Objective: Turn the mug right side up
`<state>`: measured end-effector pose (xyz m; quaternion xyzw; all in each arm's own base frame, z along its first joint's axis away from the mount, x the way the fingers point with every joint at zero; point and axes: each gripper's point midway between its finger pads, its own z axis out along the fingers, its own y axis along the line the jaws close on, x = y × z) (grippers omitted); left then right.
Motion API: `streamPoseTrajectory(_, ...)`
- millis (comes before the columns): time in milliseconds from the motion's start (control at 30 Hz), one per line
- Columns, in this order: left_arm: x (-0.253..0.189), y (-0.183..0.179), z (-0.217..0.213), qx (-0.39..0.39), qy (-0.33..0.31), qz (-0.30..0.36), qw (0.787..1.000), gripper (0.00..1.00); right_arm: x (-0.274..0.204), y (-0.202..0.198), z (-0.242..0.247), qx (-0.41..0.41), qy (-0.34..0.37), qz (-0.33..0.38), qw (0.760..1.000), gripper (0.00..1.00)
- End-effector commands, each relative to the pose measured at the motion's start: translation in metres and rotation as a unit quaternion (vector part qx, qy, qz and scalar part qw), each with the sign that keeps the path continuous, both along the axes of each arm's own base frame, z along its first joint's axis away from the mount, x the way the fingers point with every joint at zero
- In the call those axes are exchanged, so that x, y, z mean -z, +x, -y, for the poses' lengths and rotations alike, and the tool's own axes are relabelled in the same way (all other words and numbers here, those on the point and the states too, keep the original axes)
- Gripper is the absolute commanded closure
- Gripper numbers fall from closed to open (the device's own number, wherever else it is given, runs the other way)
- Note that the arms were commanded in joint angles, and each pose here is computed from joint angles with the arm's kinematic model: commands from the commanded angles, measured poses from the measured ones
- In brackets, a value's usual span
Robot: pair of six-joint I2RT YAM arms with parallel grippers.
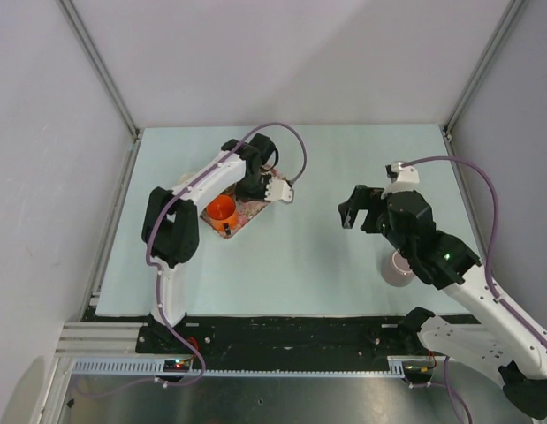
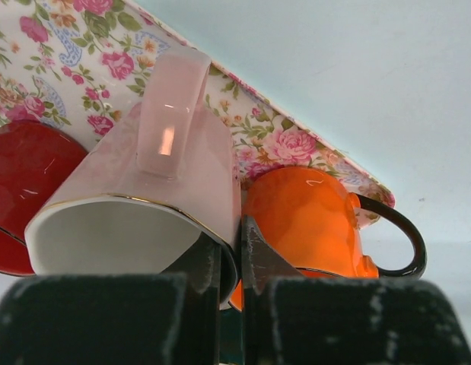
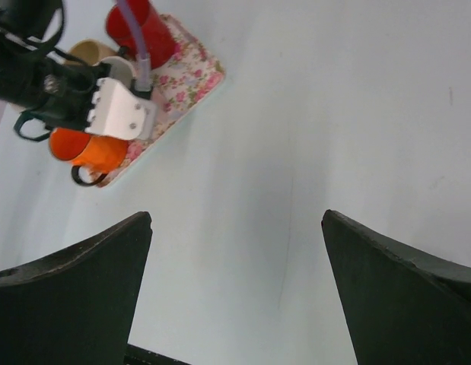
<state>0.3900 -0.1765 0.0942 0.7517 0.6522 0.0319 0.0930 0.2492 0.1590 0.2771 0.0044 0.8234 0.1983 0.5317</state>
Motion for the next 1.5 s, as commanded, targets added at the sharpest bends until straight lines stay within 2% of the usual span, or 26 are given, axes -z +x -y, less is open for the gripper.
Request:
streamPoseTrajectory(0,-0.01,0.013,-0.004,0.011,0.002,0.026,1.0,0.98,0.013,-0.003,0.037,0.091,-0.001,-0.032,0.995,0.01)
streamPoseTrajectory(67,-0.006,0.01,-0.008,0.008,0.011,0.021,1.0,0.96,0.02,-0.004,0.057,0.146,-0.008,-0.043,0.988,0.01)
streamPoseTrajectory(200,-0.006,0.004,-0.013,0.003,0.012,0.017,1.0,0.79,0.03,-0.005,0.095,0.228,-0.033,-0.052,0.972,0.01)
streamPoseTrajectory(300,-0.016,0.003,-0.01,0.001,-0.009,0.022,1.0,0.66,0.034,-0.011,0.121,0.306,0.01,-0.064,0.95,0.01)
streamPoseTrajectory(433,-0.03,0.003,-0.006,0.001,-0.03,0.032,0.999,0.49,0.042,-0.019,0.143,0.342,0.032,-0.074,0.936,0.01)
streamPoseTrajectory(533,-0.044,0.005,-0.004,-0.002,-0.041,0.049,0.998,0.38,0.057,-0.034,0.166,0.405,0.06,-0.099,0.907,0.01)
streamPoseTrajectory(633,-0.059,0.007,-0.003,-0.011,-0.05,0.066,0.996,0.31,0.072,-0.048,0.186,0.457,0.093,-0.121,0.876,0.05)
streamPoseTrajectory(833,-0.08,-0.003,0.001,-0.039,-0.074,0.081,0.993,0.26,0.121,-0.051,0.196,0.477,0.172,-0.219,0.834,0.18)
streamPoseTrajectory(967,-0.105,-0.016,0.012,-0.07,-0.136,0.082,0.985,0.25,0.148,-0.059,0.208,0.51,0.226,-0.265,0.787,0.23)
streamPoseTrajectory(1067,-0.122,-0.027,0.021,-0.1,-0.183,0.074,0.975,0.24,0.166,-0.061,0.209,0.515,0.258,-0.285,0.766,0.23)
streamPoseTrajectory(1333,-0.134,-0.05,0.025,-0.127,-0.205,0.066,0.968,0.21,0.195,-0.04,0.21,0.509,0.289,-0.299,0.754,0.32)
streamPoseTrajectory(1467,-0.138,-0.055,0.022,-0.126,-0.208,0.069,0.968,0.21,0.206,-0.03,0.204,0.494,0.281,-0.31,0.763,0.4)
